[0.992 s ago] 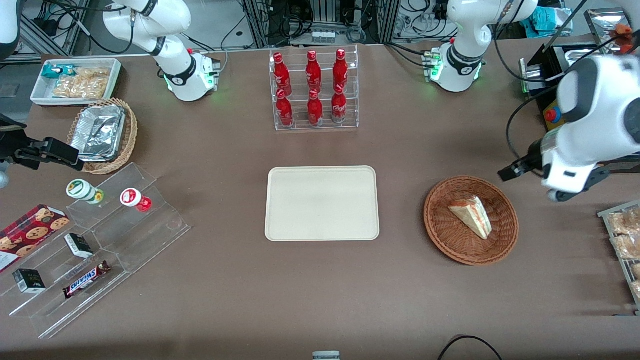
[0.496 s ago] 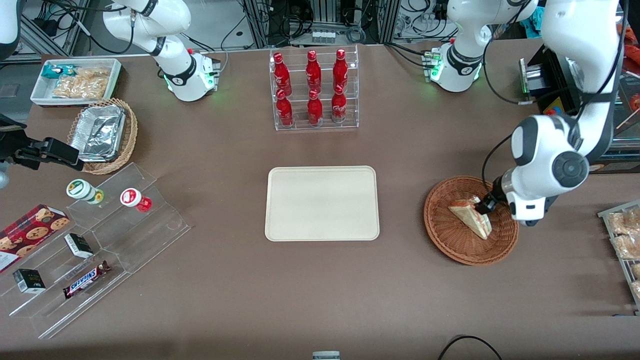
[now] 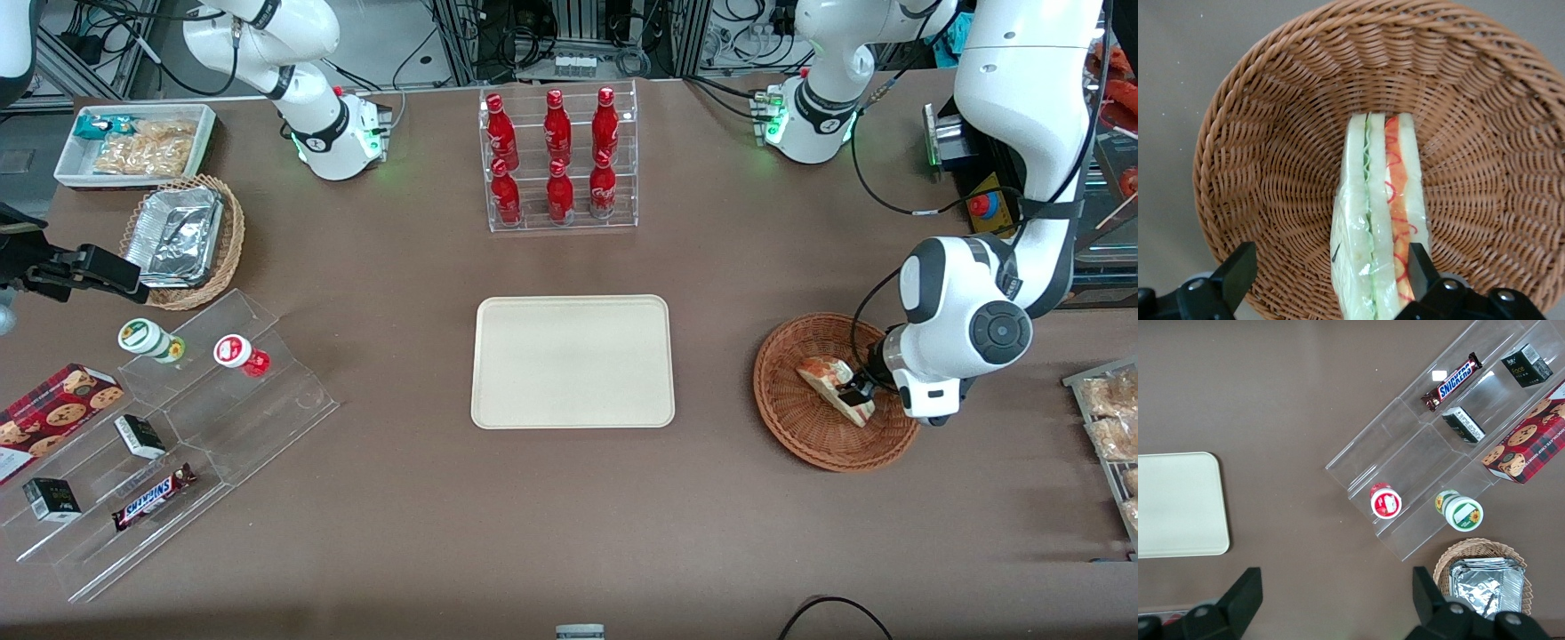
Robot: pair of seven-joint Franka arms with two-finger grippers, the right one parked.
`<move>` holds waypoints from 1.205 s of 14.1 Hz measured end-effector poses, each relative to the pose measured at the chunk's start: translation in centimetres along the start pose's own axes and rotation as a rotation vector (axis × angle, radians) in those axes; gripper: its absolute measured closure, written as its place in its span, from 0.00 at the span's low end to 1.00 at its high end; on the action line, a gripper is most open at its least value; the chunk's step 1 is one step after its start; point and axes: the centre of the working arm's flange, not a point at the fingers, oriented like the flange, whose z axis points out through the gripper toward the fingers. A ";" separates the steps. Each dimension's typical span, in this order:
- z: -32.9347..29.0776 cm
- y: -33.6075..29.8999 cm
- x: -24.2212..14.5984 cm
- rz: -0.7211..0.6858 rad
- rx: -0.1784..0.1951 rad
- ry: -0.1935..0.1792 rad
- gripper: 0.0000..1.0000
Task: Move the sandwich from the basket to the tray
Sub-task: 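Close the left gripper on the wrapped sandwich, then lift the sandwich out of the basket with the left gripper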
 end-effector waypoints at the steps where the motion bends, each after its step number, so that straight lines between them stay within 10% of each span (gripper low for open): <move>1: -0.5 0.2 0.2 -0.002 -0.009 0.006 0.00; 6: -2.0 1.0 0.5 -0.053 -0.038 0.023 0.00; 17: 3.0 0.7 -2.2 -0.029 0.021 -0.018 0.02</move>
